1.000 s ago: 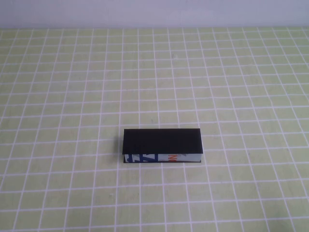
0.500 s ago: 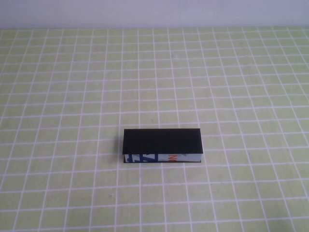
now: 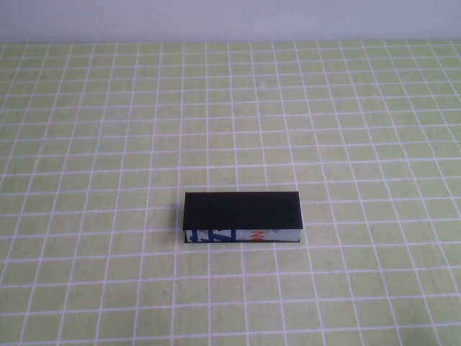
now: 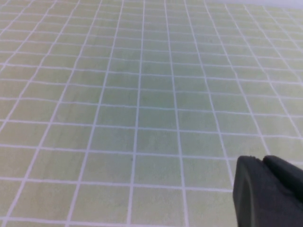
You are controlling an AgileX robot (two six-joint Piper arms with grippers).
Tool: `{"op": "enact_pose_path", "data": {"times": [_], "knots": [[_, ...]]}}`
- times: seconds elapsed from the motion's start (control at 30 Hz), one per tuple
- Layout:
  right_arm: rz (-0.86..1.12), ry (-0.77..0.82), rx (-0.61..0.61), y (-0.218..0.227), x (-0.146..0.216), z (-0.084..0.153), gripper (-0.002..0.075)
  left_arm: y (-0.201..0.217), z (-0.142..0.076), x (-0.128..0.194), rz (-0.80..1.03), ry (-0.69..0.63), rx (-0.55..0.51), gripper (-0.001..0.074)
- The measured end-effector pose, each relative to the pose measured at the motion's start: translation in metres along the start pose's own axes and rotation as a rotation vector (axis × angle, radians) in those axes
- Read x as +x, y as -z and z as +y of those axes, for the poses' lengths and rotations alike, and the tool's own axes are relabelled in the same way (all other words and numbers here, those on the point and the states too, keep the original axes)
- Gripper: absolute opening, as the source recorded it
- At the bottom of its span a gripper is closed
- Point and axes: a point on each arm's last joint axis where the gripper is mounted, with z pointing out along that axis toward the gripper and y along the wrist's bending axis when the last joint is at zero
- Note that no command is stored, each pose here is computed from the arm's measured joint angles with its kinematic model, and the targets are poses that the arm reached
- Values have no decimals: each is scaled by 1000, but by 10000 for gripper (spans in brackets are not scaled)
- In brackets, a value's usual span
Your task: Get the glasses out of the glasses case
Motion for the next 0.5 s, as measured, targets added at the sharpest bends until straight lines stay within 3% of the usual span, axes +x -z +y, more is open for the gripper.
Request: {"op": "enact_pose_path", "data": {"times": [0.1, 0.33, 0.5], "knots": [[0, 0, 0, 0, 0, 0, -18, 0, -3, -3, -39, 93, 30, -4], [0, 0, 0, 0, 0, 0, -18, 2, -6, -19, -199, 504, 119, -4], [0, 0, 0, 0, 0, 0, -18, 3, -9, -22, -164, 585, 155, -4]]}}
